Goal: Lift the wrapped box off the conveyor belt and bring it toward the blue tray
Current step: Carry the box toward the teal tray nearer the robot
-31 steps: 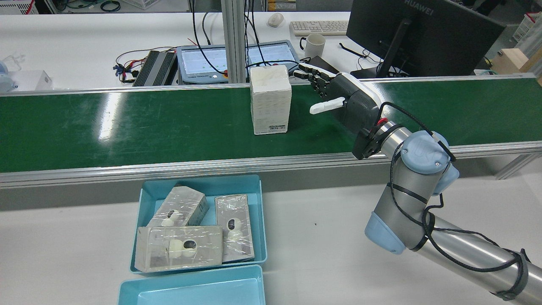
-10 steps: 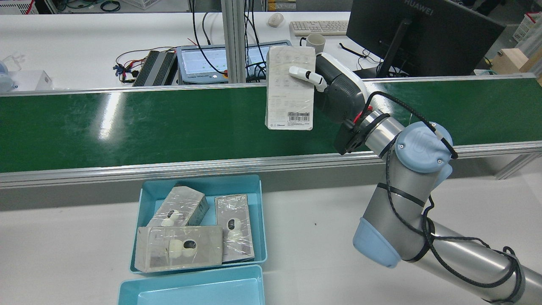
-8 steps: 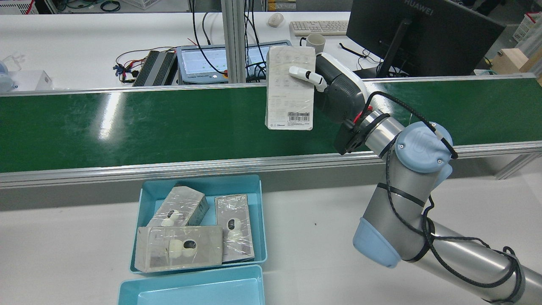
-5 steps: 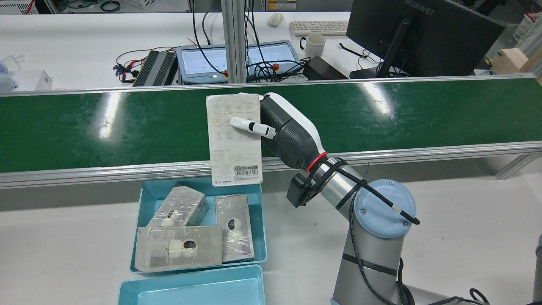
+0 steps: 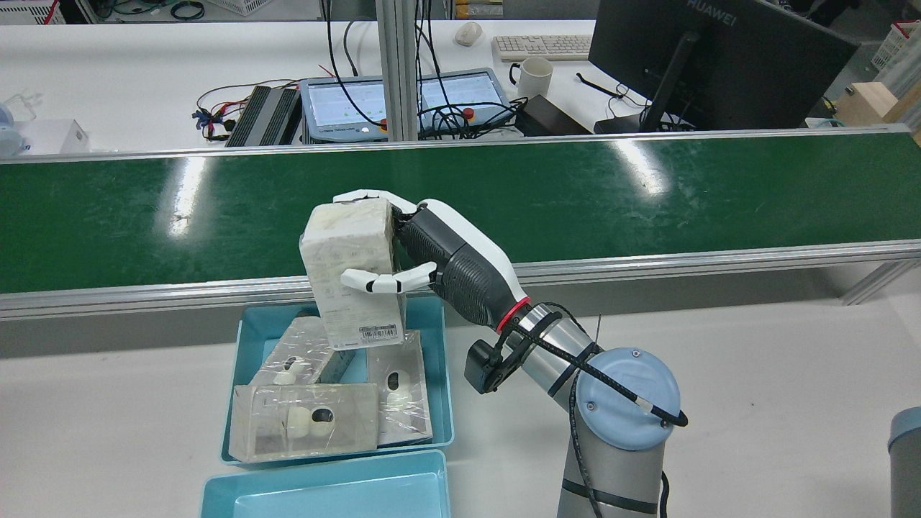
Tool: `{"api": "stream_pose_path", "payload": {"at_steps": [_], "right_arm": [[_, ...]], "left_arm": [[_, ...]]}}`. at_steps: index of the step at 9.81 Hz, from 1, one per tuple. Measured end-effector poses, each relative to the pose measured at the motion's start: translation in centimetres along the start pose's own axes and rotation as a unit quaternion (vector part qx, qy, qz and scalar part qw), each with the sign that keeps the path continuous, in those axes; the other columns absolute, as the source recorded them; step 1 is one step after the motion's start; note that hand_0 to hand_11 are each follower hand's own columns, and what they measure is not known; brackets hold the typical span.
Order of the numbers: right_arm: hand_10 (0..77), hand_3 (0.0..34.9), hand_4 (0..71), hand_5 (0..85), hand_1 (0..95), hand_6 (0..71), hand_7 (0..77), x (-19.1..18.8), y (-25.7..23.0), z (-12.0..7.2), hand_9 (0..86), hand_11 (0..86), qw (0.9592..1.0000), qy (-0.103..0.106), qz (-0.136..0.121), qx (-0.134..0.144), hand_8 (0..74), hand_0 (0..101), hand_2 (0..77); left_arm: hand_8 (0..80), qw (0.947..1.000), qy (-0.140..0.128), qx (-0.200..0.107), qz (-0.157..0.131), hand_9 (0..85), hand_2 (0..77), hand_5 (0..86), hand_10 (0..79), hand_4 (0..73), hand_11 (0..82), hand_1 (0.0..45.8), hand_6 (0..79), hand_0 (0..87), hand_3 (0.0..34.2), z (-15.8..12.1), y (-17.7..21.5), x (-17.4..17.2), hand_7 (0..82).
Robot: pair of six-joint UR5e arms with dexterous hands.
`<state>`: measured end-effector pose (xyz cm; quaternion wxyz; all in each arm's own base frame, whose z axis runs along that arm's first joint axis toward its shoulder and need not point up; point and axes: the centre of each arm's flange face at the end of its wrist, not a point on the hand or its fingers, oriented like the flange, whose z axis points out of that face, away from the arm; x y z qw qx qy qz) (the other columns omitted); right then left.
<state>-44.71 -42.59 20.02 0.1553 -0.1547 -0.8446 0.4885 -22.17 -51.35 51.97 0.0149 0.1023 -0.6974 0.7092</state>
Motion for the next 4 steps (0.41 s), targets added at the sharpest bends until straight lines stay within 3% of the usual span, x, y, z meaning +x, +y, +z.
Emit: {"api": "stream_pose_path", "payload": {"at_steps": [1,2,3,4], "right_arm": [[0.0,0.0,6.5,20.7,24.5,7.6,36.5,0.18,0.05,-0.12,18.5,8.2,1.0,0.003,0.001,-0.001,8.7,43,32.2],[0.0,0.0,6.0,4.9,10.9,0.0,25.1,0.23,0.1,-0.2,4.9,1.6,1.0,0.004,0.001,-0.001,0.0,44,27.3],[0.0,0.0,8.2,1.6,8.2,0.0,3.8,0.21,0.17,-0.26,1.6,1.6,1.0,0.004,0.002,-0.002,0.0,44,7.6],[0.0,0.0,9.3,2.2,7.1,0.0,3.8,0.12,0.24,-0.33,1.6,1.6,1.0,0.003,0.002,-0.003,0.0,45,1.6]], "left_arm": [[0.5,1.0,0.0,0.0,0.0,0.5,1.1,1.1,0.5,0.0,0.5,0.0,0.5,0.0,0.0,0.0,0.0,0.0,0.5],[0.5,1.0,0.0,0.0,0.0,0.5,1.1,1.1,0.5,0.0,0.5,0.0,0.5,0.0,0.0,0.0,0.0,0.0,0.5],[0.5,1.0,0.0,0.0,0.0,0.5,1.1,1.1,0.5,0.0,0.5,0.0,0.5,0.0,0.0,0.0,0.0,0.0,0.5],[0.5,1.0,0.0,0.0,0.0,0.5,0.5,1.1,0.5,0.0,0.5,0.0,0.5,0.0,0.0,0.0,0.0,0.0,0.5]]}}
